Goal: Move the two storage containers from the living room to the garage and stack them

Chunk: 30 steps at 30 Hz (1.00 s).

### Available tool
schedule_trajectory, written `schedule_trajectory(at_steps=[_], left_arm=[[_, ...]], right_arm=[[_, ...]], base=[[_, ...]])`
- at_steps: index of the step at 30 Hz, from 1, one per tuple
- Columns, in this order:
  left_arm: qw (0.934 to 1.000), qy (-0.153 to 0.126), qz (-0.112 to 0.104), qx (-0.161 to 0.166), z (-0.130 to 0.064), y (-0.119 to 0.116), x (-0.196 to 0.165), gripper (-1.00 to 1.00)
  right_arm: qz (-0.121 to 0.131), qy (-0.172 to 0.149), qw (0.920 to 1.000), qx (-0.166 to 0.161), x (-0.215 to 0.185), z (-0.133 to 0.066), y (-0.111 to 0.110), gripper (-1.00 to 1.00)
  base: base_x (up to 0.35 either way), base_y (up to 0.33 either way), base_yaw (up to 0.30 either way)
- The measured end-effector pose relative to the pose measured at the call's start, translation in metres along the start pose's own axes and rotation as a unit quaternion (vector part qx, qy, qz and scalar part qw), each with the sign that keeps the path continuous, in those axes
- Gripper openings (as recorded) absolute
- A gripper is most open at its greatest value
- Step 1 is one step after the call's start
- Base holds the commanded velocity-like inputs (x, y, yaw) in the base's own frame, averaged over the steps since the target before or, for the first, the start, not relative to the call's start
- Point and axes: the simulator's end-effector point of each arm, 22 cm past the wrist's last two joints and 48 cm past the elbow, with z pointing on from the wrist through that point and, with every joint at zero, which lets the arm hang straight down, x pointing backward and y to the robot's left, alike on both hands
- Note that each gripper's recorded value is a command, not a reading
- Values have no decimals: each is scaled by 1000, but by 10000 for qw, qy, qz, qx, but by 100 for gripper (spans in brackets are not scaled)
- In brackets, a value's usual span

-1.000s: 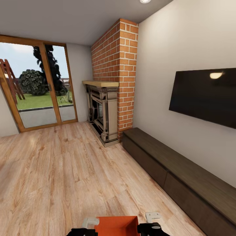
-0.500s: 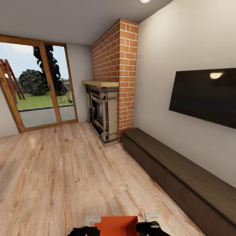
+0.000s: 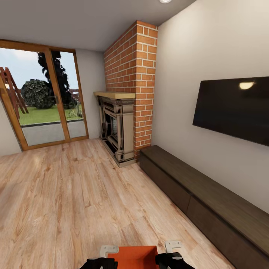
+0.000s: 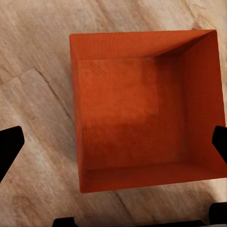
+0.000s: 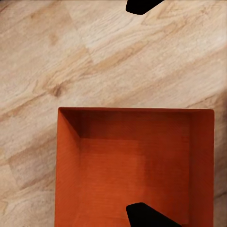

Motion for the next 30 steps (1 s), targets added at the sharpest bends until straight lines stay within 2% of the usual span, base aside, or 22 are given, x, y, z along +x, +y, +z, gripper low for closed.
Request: schedule_trajectory(at_steps=[15, 22, 30], left_arm=[[10000, 27, -1, 15, 21, 5, 12, 100], [9997, -232, -5, -49, 28, 10, -8, 100], [9996, -279, -10, -83, 39, 16, -6, 100]], right_arm=[[18, 27, 10000, 34, 16, 20, 0, 100], [21, -70, 10000, 18, 19, 29, 5, 100], [25, -113, 9999, 14, 25, 40, 6, 100]], base=[[0, 0, 0], [0, 0, 0], [0, 0, 0]])
